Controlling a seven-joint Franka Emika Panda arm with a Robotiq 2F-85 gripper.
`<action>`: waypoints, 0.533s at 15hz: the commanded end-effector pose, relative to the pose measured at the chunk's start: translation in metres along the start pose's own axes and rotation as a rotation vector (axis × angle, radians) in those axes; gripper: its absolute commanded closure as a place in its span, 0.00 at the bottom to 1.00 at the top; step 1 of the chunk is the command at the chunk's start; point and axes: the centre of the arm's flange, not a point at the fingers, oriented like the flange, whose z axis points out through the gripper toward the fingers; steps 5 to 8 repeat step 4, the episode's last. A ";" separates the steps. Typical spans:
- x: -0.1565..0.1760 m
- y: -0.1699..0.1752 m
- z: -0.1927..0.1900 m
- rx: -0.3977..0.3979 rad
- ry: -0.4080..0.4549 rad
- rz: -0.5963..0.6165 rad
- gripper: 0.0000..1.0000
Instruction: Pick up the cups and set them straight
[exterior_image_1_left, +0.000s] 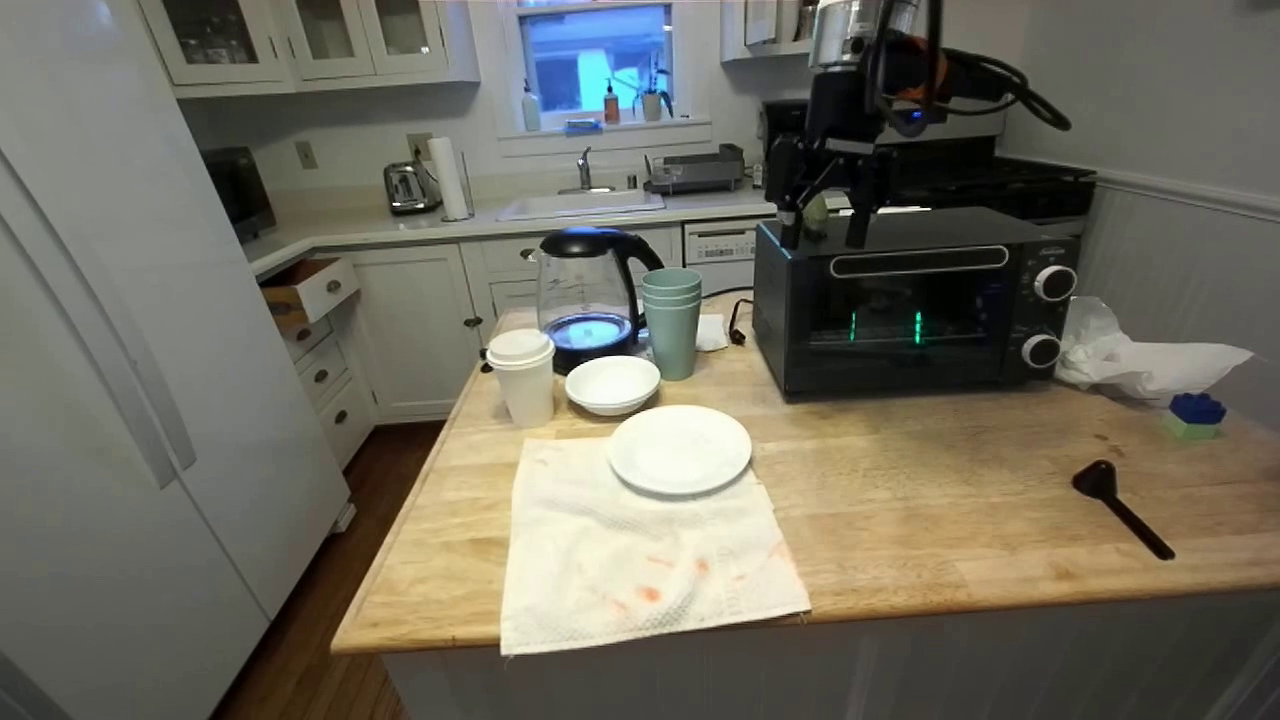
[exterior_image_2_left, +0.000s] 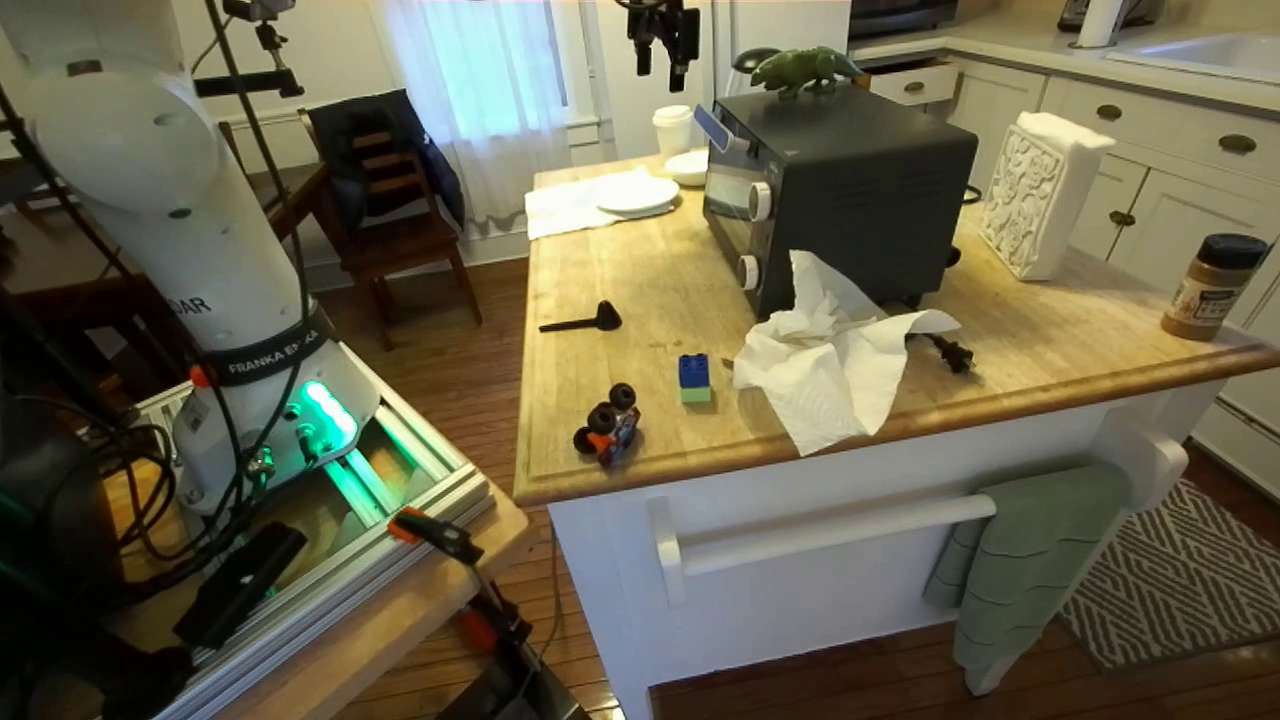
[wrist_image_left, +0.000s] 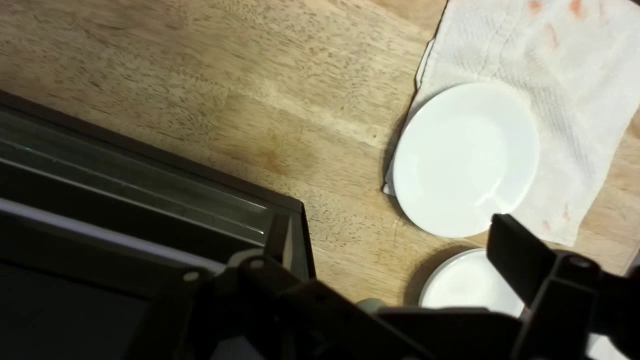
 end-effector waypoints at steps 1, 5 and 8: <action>0.000 0.000 0.000 0.000 -0.002 0.000 0.00; 0.002 0.000 0.000 0.000 0.001 0.000 0.00; 0.002 0.000 0.000 0.000 0.001 0.000 0.00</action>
